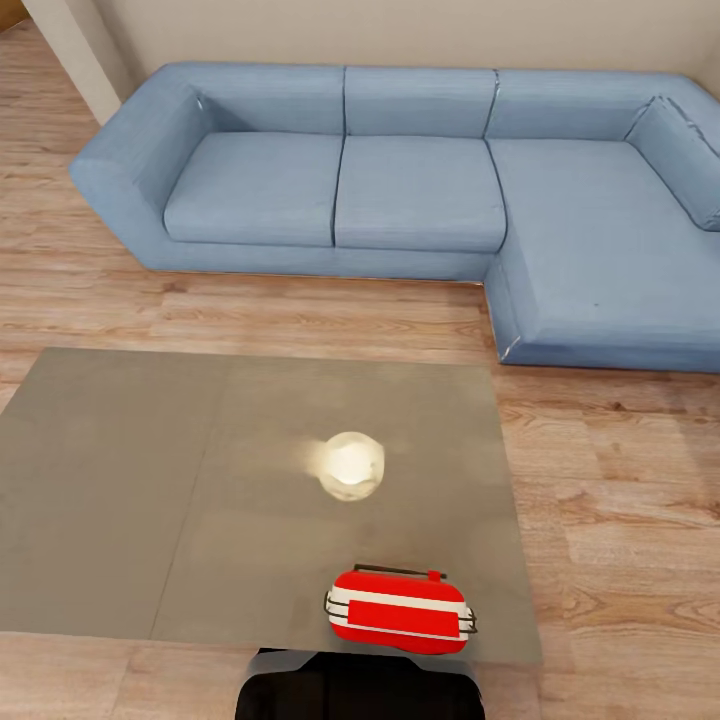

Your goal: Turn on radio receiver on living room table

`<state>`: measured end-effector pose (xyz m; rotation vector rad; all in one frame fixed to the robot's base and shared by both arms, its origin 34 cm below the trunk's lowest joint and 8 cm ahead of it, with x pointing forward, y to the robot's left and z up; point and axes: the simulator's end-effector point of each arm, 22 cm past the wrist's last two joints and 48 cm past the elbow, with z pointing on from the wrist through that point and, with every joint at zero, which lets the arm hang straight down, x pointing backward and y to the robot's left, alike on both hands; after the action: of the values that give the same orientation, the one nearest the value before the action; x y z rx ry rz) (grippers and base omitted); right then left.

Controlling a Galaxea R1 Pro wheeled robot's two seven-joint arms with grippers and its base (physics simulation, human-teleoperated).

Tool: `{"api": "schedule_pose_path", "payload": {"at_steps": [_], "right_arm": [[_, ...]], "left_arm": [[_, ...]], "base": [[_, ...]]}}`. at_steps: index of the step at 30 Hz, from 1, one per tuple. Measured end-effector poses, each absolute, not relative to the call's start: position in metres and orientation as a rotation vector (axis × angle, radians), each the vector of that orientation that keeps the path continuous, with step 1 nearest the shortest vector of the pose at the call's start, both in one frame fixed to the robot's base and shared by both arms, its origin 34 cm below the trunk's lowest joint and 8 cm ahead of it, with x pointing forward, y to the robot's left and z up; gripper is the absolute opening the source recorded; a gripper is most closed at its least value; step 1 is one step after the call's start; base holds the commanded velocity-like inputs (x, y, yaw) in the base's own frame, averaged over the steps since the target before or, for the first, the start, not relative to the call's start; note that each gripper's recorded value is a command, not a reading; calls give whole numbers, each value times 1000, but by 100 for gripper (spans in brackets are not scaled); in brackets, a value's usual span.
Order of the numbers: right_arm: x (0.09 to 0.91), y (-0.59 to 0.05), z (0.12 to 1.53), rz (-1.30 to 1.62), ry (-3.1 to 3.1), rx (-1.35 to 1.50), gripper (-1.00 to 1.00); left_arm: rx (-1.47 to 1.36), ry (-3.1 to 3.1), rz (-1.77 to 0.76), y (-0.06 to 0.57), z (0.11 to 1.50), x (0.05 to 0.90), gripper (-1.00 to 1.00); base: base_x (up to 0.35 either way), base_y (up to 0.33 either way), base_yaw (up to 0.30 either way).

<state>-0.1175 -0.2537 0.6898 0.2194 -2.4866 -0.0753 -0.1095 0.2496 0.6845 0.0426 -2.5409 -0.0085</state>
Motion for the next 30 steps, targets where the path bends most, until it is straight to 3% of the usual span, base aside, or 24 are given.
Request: {"api": "schedule_pose_path", "payload": {"at_steps": [30], "right_arm": [[-127, -255, 697, -79, -2455, 218, 100]], "left_arm": [[43, -2508, -8, 249, 692, -120, 100]], "base": [[0, 0, 0]]}}
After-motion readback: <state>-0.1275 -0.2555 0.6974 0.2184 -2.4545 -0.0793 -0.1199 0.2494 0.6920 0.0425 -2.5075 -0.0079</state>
